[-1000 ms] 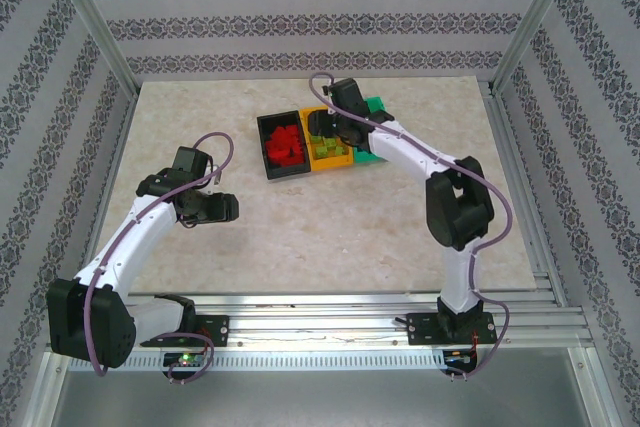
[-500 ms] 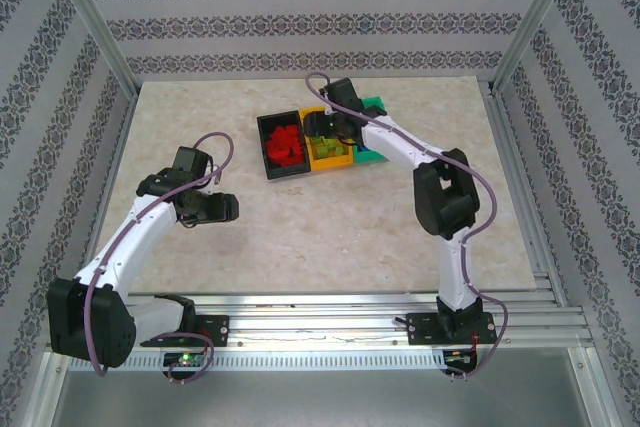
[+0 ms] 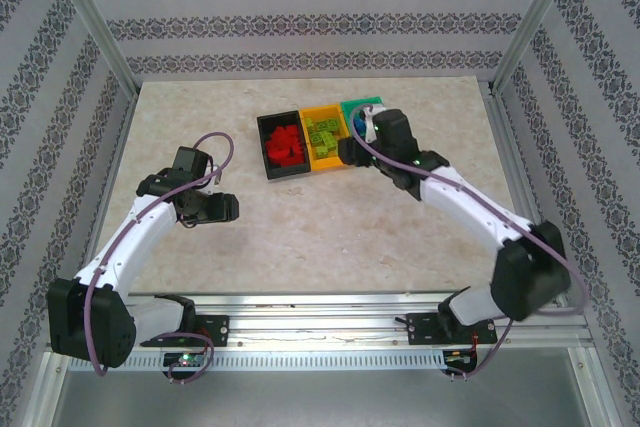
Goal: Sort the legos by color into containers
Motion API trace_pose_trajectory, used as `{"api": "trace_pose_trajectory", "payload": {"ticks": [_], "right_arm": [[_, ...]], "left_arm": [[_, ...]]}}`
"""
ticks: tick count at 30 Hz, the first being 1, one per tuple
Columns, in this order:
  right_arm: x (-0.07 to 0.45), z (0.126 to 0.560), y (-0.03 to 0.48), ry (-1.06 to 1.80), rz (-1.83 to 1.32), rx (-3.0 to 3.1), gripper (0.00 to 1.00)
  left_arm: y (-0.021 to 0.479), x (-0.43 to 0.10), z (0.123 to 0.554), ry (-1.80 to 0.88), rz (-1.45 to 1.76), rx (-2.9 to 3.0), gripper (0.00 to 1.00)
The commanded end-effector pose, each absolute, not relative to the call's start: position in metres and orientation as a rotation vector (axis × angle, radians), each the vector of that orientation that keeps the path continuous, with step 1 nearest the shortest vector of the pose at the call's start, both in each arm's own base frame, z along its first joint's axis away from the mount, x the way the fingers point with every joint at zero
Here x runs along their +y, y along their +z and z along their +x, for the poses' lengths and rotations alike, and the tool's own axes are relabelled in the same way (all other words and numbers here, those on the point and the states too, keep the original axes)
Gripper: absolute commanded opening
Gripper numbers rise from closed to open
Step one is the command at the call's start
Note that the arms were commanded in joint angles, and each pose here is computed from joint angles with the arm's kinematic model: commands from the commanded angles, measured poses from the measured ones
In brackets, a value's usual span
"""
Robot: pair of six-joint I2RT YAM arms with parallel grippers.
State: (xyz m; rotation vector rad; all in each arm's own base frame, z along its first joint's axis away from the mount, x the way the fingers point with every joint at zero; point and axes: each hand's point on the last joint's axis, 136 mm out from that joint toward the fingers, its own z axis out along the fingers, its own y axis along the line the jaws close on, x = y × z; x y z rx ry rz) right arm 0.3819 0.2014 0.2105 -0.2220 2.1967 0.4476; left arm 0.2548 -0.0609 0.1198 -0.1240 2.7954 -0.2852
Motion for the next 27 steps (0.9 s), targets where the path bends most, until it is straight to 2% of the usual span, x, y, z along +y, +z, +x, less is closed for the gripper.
{"api": "trace_pose_trajectory", "payload": {"ticks": [1,8,10,13,16,19,20,22,23,25,27], "right_arm": [[0.171,0.374,0.217,0.358,-0.204,2.140,0.70],[0.110,0.350,0.221,0.272,-0.101,2.067,0.75],[0.089,0.346,0.219,0.244,-0.032,2.048,0.82],[0.070,0.341,0.216,0.256,0.039,2.016,0.83],[0.047,0.336,0.211,0.178,0.117,1.954,0.97],[0.016,0.335,0.210,0.050,0.222,1.856,0.98],[0.008,0.335,0.208,0.022,0.247,1.834,0.98],[-0.011,0.337,0.201,-0.044,0.298,1.797,0.98],[-0.018,0.339,0.200,-0.066,0.314,1.778,0.98],[-0.032,0.344,0.191,-0.137,0.341,1.768,0.98],[-0.042,0.349,0.181,-0.212,0.360,1.787,0.98]], "left_arm": [[0.120,-0.059,0.257,-0.281,-0.124,2.782,0.66],[0.129,-0.060,0.257,-0.303,-0.115,2.744,0.66],[0.133,-0.064,0.259,-0.336,-0.102,2.722,0.66],[0.143,-0.065,0.263,-0.346,-0.104,2.683,0.66],[0.161,-0.062,0.268,-0.341,-0.142,2.592,0.66],[0.180,-0.056,0.273,-0.348,-0.226,2.451,0.66],[0.185,-0.053,0.274,-0.340,-0.254,2.410,0.69],[0.190,-0.043,0.276,-0.309,-0.312,2.307,0.81],[0.192,-0.038,0.277,-0.291,-0.329,2.265,0.83],[0.196,-0.029,0.279,-0.246,-0.323,2.164,0.97],[0.197,-0.016,0.280,-0.184,-0.351,2.079,1.00]]}}
